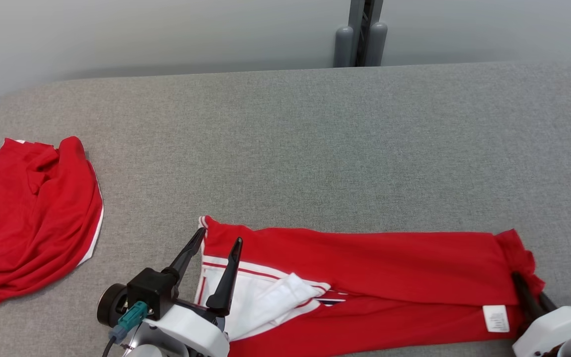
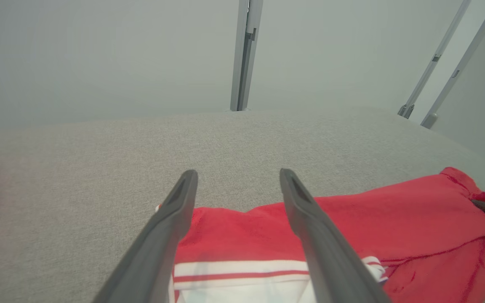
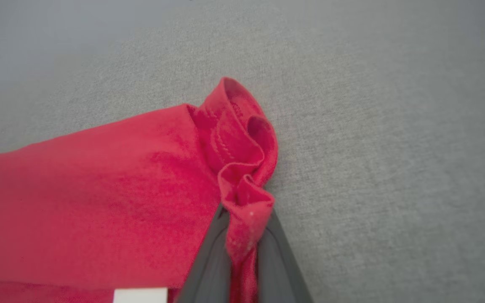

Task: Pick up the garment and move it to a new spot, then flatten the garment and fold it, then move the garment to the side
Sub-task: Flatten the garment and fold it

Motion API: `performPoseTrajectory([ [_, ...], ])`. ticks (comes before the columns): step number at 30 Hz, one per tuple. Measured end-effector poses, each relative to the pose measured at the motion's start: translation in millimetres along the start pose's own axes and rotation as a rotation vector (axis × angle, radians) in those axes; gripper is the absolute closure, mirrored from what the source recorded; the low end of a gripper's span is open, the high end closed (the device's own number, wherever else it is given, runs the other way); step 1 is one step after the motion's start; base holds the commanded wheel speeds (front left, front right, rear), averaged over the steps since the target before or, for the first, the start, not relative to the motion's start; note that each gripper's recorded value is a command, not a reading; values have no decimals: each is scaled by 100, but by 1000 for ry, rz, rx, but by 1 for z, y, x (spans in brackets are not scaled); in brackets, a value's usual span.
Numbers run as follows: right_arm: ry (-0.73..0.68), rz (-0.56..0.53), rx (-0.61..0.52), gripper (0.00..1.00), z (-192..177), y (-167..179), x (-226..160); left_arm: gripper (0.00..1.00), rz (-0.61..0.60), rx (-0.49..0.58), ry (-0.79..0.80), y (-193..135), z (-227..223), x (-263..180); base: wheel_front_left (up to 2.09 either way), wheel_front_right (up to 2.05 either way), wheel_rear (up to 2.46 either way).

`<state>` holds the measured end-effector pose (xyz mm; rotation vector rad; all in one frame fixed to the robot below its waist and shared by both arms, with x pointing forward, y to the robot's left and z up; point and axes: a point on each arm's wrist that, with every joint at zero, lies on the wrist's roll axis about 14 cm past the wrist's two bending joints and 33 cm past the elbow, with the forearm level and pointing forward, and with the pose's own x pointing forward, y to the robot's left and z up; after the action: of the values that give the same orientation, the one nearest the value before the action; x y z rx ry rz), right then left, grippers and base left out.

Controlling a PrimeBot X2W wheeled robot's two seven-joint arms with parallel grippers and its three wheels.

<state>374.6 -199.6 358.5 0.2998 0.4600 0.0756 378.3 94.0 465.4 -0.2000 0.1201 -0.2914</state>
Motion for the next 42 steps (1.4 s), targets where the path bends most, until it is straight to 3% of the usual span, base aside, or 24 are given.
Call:
performPoseTrajectory([
  [13,-42,-156,-184,100,58,-87,-6,0,14,6,-4,5,2,3,0,0,0],
  [19,-66,-127,-227,100,72,-83,-8,0,9,3,-12,2,5,6,0,0,0],
  [26,-110,6,-230,100,86,-38,-7,0,-13,-7,-24,-8,8,9,0,0,0],
  [34,-135,245,37,100,95,57,-25,0,-6,-2,-101,-10,33,9,0,0,0],
  [35,-117,317,84,100,91,85,-32,0,-3,4,-122,-8,40,9,0,0,0],
  [42,-34,548,271,100,76,181,-52,0,65,14,-181,15,61,2,0,0,0],
])
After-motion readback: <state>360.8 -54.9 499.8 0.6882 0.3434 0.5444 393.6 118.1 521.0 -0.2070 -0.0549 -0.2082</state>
